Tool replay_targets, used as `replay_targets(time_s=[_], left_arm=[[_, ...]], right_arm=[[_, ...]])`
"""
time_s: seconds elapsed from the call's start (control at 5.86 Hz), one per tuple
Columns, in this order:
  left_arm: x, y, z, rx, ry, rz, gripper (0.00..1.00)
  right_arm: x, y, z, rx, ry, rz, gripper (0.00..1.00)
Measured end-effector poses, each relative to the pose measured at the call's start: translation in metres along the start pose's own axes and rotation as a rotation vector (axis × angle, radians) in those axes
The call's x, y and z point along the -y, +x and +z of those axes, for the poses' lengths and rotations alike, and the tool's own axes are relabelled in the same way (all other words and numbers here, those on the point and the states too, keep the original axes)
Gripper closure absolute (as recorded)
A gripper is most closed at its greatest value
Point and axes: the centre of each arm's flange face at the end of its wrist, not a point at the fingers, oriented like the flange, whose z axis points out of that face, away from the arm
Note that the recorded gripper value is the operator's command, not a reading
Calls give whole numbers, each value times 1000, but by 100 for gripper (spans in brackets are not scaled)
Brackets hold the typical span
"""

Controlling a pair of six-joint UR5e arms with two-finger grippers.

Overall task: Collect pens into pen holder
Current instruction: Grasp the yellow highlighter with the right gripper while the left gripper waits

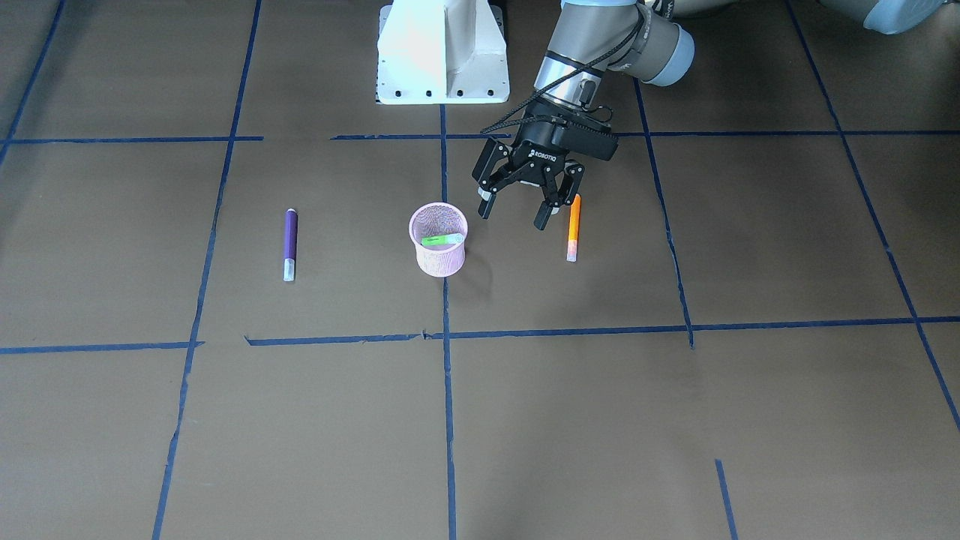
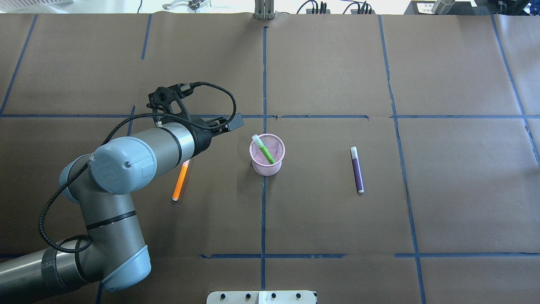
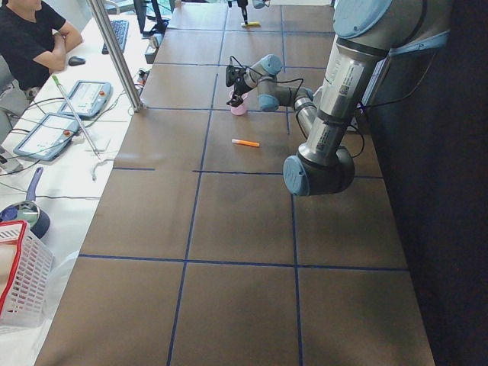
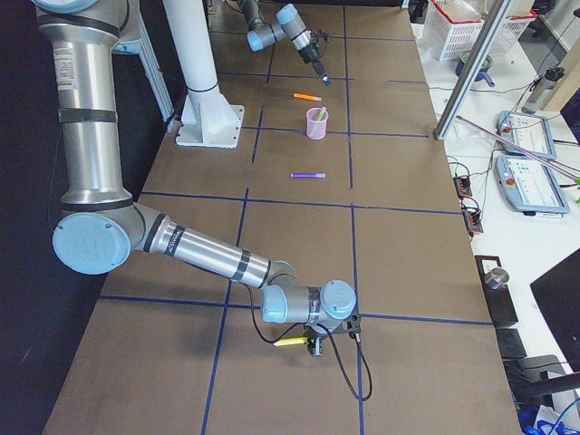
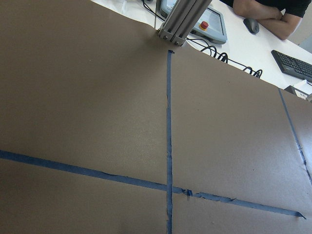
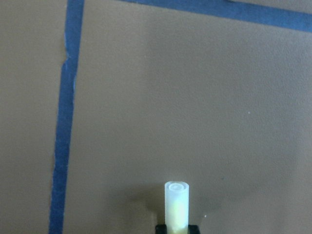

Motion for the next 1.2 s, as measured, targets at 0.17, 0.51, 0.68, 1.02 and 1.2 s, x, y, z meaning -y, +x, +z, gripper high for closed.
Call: replay_targets(time_s=[0.17, 0.51, 0.68, 1.02, 1.2], left_arm=[[0, 0, 0, 0, 0, 0, 0], [0, 1, 0, -2, 0, -1, 0], [0, 1, -1, -5, 0, -1, 0], [1, 3, -4, -10, 1, -3, 0], [1, 3, -4, -11, 1, -3, 0]], right_arm=[[2, -2, -8, 4, 16, -3, 100], [2, -25, -45, 10, 90, -19, 100], [0, -47, -69, 18, 139, -29, 100], [5, -118, -143, 55, 281, -19, 100], [9, -161, -183, 90, 351, 19, 100]])
